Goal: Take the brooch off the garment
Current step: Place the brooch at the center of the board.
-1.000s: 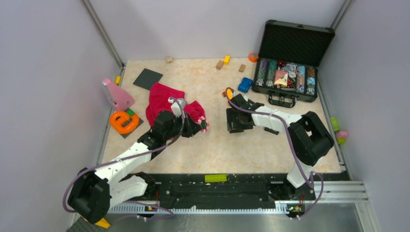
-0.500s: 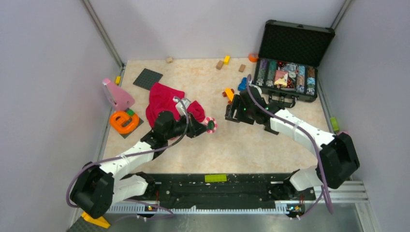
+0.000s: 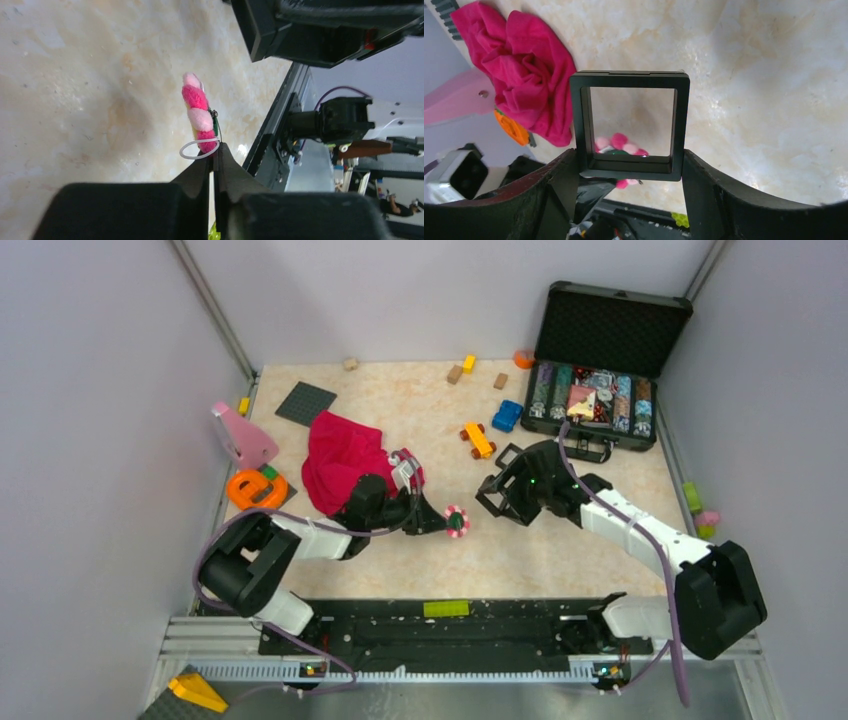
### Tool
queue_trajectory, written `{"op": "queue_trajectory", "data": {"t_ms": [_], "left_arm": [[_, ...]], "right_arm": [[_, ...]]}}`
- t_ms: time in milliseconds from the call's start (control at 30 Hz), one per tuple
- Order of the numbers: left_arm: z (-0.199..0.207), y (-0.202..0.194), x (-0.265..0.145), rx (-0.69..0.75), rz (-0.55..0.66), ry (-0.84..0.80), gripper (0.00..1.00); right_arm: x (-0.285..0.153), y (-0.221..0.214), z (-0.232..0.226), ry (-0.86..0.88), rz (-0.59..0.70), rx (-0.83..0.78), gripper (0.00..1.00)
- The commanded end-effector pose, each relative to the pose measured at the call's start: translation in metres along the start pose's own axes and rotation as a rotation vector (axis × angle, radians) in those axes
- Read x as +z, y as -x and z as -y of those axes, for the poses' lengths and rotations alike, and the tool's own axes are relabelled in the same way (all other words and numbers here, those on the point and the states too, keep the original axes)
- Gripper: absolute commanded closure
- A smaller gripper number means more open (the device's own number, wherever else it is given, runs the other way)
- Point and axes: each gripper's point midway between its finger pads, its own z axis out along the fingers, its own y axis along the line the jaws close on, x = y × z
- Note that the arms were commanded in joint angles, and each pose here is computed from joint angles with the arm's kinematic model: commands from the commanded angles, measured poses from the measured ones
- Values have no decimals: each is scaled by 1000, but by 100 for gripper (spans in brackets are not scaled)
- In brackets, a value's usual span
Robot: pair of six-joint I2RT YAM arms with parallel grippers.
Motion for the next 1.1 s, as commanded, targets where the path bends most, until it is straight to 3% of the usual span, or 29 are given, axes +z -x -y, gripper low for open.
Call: {"op": "queue_trajectory", "data": {"t_ms": [0, 67, 100, 167, 367, 500, 767, 1067], "left_arm": [[25, 8, 10, 76, 2, -84, 68], [26, 10, 8, 97, 17, -69, 25], [28, 11, 6, 116, 32, -66, 16], [35, 16, 2, 155, 57, -66, 12], [53, 23, 10, 217, 92, -80, 10], [50, 29, 20, 216, 105, -50, 10], [36, 42, 31, 165, 127, 37, 26], [32, 38, 35, 161, 109, 38, 30]], "right_arm": [[-11, -8, -24, 99, -78, 111, 49], [-12, -11, -22, 98, -100, 142, 50], [-12, -12, -22, 107, -105, 158, 50], [-13, -16, -23, 125, -123, 193, 50], [-11, -33, -27, 159, -231, 253, 50], [-14, -34, -27, 170, -234, 267, 51], [-17, -38, -27, 185, -252, 284, 51], [-19, -39, -31, 206, -267, 291, 51]]}}
